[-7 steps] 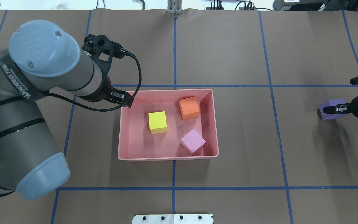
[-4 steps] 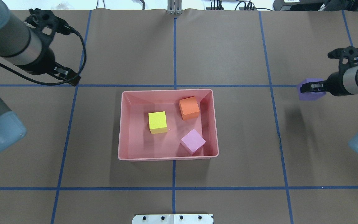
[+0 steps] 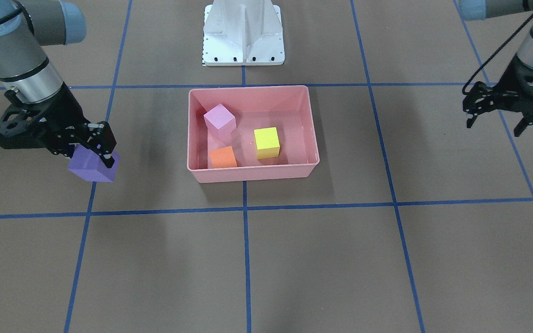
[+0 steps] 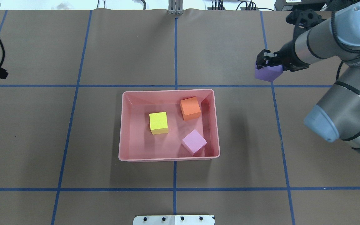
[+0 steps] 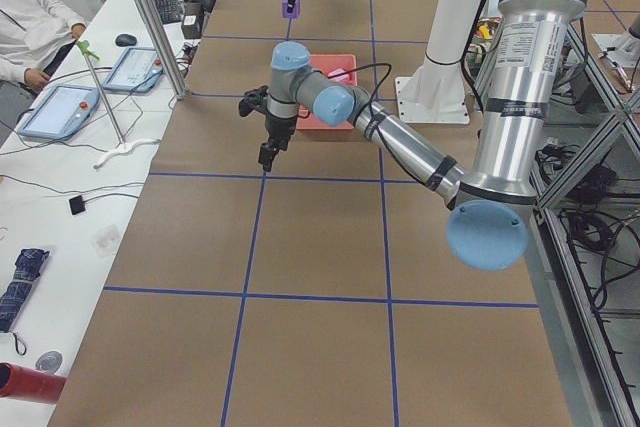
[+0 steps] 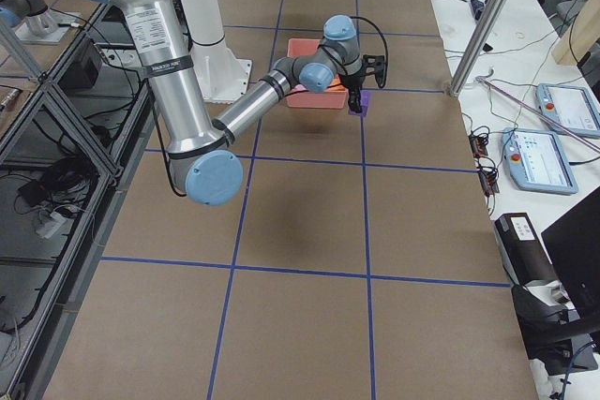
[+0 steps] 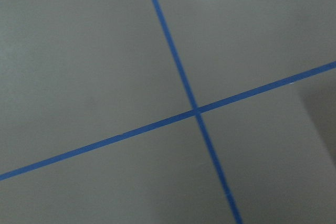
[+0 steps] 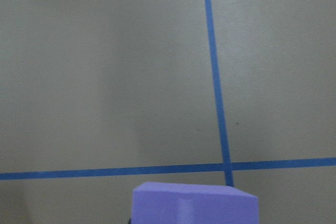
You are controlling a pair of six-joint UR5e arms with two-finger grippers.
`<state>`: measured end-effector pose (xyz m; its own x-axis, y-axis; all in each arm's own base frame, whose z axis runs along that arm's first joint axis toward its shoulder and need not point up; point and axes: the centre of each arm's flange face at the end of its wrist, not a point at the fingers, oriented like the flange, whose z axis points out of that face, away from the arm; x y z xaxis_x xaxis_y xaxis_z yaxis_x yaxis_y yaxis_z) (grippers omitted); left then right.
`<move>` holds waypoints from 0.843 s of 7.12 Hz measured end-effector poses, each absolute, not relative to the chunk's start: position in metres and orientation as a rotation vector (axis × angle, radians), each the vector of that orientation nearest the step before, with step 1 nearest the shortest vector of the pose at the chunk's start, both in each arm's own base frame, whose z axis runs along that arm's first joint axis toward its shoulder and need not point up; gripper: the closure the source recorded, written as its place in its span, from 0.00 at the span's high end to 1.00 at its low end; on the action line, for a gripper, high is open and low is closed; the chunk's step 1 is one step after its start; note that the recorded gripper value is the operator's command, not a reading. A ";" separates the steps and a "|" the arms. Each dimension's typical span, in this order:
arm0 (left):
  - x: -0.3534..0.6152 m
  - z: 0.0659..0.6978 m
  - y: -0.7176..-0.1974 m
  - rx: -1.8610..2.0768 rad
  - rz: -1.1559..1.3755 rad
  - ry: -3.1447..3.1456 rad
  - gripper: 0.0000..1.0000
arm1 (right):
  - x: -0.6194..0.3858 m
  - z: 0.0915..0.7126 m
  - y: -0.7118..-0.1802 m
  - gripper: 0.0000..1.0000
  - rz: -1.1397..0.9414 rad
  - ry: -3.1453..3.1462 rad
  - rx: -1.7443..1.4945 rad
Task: Place blocks into pink bin with both arms
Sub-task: 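Carry the purple cube with the right gripper into the pink bin and release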
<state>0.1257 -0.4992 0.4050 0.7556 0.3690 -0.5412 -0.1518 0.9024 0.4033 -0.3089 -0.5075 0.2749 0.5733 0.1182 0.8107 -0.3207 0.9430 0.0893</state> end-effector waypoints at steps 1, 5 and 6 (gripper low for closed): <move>0.108 0.421 -0.501 0.337 0.269 0.688 1.00 | -0.339 0.241 -0.499 0.00 0.293 -0.935 0.226; 0.095 0.437 -0.502 0.294 0.189 0.723 1.00 | -0.450 0.159 -0.433 0.25 0.367 -0.909 0.237; 0.095 0.438 -0.502 0.291 0.186 0.724 1.00 | -0.474 0.154 -0.413 0.93 0.374 -0.899 0.249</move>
<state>0.0952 -0.5021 0.4379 0.7352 0.2667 -0.6232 -0.0674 0.9436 0.3243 -0.4740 -0.4127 0.1537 0.5647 0.2118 0.7977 -0.4171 0.9072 0.0544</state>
